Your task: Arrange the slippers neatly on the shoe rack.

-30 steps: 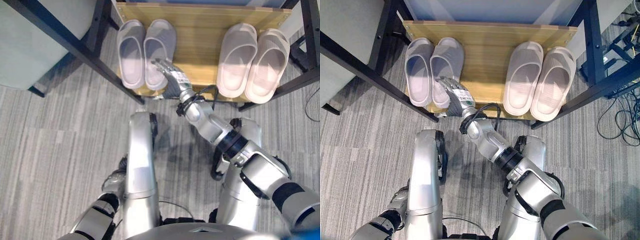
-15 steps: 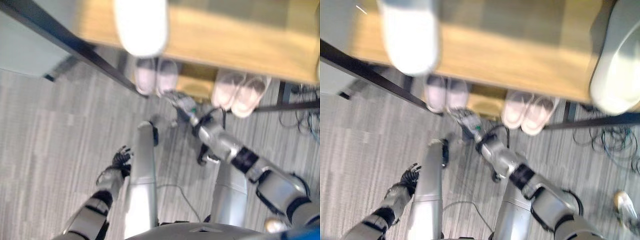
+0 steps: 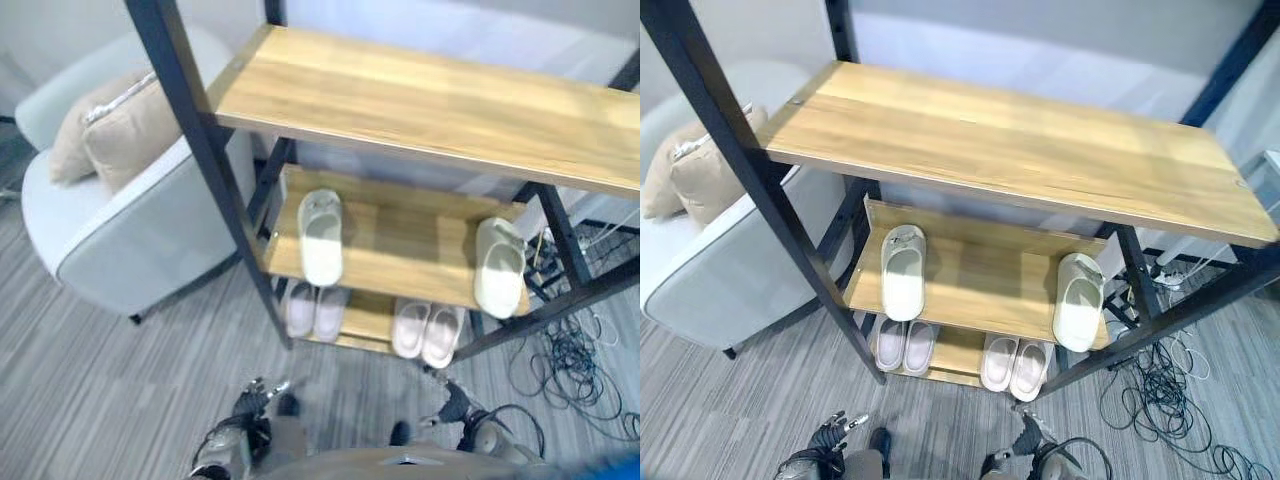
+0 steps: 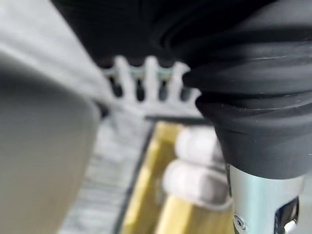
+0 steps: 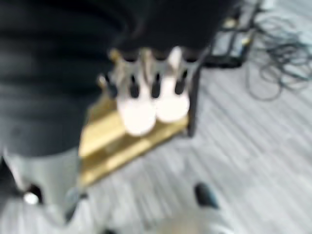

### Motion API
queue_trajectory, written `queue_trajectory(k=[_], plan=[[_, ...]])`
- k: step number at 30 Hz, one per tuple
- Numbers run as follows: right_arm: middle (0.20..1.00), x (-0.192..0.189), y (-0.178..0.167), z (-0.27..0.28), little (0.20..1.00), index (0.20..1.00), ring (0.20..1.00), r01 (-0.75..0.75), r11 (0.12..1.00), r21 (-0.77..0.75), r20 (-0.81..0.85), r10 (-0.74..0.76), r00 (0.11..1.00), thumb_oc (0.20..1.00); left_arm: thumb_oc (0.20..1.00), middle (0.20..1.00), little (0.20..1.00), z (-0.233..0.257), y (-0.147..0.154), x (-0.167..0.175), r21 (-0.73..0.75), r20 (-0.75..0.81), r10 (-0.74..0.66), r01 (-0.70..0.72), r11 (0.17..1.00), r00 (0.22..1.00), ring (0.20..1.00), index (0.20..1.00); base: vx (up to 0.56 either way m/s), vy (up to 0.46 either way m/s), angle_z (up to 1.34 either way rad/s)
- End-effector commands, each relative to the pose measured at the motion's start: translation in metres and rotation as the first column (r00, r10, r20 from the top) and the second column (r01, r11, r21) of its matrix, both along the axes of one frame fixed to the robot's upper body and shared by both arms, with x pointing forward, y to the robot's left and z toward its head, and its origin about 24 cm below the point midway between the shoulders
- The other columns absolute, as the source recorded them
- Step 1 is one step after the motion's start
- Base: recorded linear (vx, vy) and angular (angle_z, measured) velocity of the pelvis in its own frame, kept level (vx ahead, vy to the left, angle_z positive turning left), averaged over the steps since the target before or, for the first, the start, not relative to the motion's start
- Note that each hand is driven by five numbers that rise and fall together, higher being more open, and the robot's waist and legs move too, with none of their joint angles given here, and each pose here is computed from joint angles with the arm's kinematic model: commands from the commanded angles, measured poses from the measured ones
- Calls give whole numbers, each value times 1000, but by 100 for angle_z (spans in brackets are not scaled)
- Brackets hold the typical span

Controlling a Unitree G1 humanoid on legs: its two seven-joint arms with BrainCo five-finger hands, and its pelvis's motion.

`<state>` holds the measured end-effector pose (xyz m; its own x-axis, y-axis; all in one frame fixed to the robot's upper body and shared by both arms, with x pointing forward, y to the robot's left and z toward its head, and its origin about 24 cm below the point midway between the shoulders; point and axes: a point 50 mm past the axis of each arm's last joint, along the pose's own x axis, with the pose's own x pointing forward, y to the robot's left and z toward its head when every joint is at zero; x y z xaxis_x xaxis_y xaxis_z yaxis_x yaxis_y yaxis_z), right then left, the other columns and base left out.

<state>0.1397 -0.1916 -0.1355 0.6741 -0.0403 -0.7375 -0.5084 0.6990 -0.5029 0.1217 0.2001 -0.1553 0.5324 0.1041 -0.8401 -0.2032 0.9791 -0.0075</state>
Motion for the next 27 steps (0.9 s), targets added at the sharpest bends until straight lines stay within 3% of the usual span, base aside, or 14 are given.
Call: queue_trajectory(k=[1,2,3,5,7,13,14,15,21,23,27], plan=[[1000,30,-29,20,1000,1000,1000,72,997,-9,116,-71,991,1000,1000,1000,1000,6,-34,24,26,58,-272,271,962,960,1000,1000,130,-61,-26],[1000,27,-30,19,1000,1000,1000,79,997,-4,105,-78,991,1000,1000,1000,1000,6,-35,25,32,57,-298,296,955,953,1000,1000,123,-44,-21],[1000,20,-46,23,1000,1000,1000,123,992,1,105,-123,987,1000,1000,1000,1000,42,-10,61,38,286,-282,283,958,916,1000,1000,101,-42,-10],[1000,17,-41,16,1000,1000,1000,139,990,7,77,-139,987,1000,1000,1000,1000,22,-22,29,114,160,-487,474,873,859,1000,1000,55,-71,-11],[1000,7,-36,14,1000,1000,1000,141,989,42,70,-143,987,1000,1000,1000,1000,19,-44,34,135,143,-607,592,795,782,1000,1000,67,-99,-3],[1000,-6,-38,7,1000,1000,1000,195,979,61,30,-197,980,1000,1000,1000,1000,88,-91,77,185,526,-683,716,673,506,1000,1000,27,-66,-14],[1000,-10,-37,6,1000,1000,1000,192,980,58,17,-193,981,1000,1000,1000,1000,109,-95,88,207,598,-666,717,665,445,1000,1000,12,-44,-13],[1000,-10,-37,6,1000,1000,1000,191,980,59,16,-192,981,1000,1000,1000,1000,109,-95,88,207,597,-667,717,665,446,1000,1000,18,-46,-23],[1000,-18,-42,3,1000,1000,1000,214,976,39,-9,-214,977,1000,1000,1000,1000,169,-102,117,337,738,-623,660,672,258,1000,1000,19,-45,-7],[1000,-20,-44,3,1000,1000,1000,227,973,42,-8,-227,974,1000,1000,1000,1000,178,-101,119,328,765,-594,643,692,249,1000,1000,17,-26,1],[1000,-25,-45,2,1000,1000,1000,285,956,68,-12,-285,959,1000,1000,1000,1000,212,-100,136,382,823,-546,556,738,159,1000,1000,37,-61,0]])
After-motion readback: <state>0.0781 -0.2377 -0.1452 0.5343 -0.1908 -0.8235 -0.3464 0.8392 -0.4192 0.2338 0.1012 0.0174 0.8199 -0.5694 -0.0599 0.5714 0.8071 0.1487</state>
